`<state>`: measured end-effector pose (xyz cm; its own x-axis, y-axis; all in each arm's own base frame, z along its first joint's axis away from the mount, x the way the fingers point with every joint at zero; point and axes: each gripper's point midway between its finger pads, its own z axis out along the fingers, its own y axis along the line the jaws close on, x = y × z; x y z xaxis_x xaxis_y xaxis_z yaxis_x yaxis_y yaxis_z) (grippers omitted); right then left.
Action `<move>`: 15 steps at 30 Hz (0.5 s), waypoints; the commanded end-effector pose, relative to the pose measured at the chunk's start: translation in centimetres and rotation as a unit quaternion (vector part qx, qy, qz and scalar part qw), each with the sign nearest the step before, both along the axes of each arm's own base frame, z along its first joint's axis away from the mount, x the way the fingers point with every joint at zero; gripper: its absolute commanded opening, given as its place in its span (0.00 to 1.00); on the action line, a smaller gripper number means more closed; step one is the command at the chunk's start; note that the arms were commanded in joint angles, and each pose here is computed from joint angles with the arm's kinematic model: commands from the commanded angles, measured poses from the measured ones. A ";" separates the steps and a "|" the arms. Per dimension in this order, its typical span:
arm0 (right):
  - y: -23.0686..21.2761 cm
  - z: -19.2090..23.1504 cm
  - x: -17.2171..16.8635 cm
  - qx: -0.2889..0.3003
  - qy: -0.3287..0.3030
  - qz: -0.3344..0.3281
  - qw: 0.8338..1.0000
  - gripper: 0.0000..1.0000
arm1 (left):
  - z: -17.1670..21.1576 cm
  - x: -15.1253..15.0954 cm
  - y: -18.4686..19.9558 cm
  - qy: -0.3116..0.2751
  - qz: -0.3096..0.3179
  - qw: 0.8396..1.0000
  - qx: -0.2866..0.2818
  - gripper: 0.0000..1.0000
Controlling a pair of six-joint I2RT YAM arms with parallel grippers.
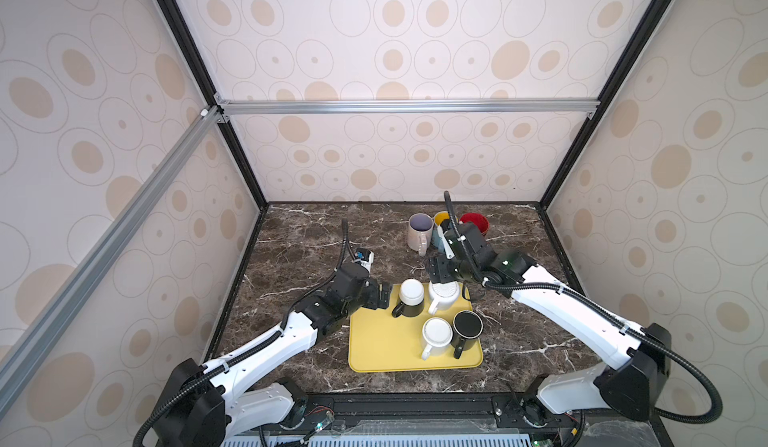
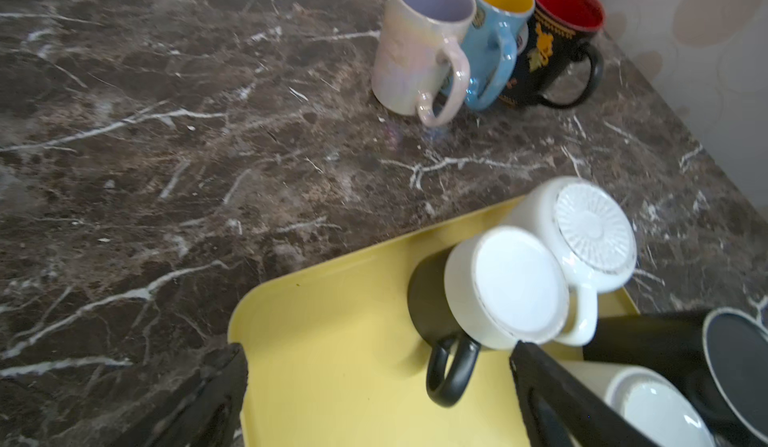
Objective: Turn the mug right side up
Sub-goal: 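Move the right gripper over the tray while the left gripper approaches the white mugs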
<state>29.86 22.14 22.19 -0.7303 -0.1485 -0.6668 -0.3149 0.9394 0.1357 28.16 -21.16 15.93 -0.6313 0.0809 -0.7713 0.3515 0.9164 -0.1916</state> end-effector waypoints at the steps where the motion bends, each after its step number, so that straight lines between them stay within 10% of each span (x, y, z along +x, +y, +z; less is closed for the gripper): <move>1: -0.4 0.6 -1.1 0.034 -0.019 0.000 0.999 0.75 | 0.5 -0.7 -1.1 -0.013 -0.028 0.999 0.032 0.98; 15: -0.8 -0.5 -1.7 0.040 -0.006 -0.014 0.999 0.67 | -1.9 -2.1 -4.6 0.003 -0.091 0.993 0.081 0.82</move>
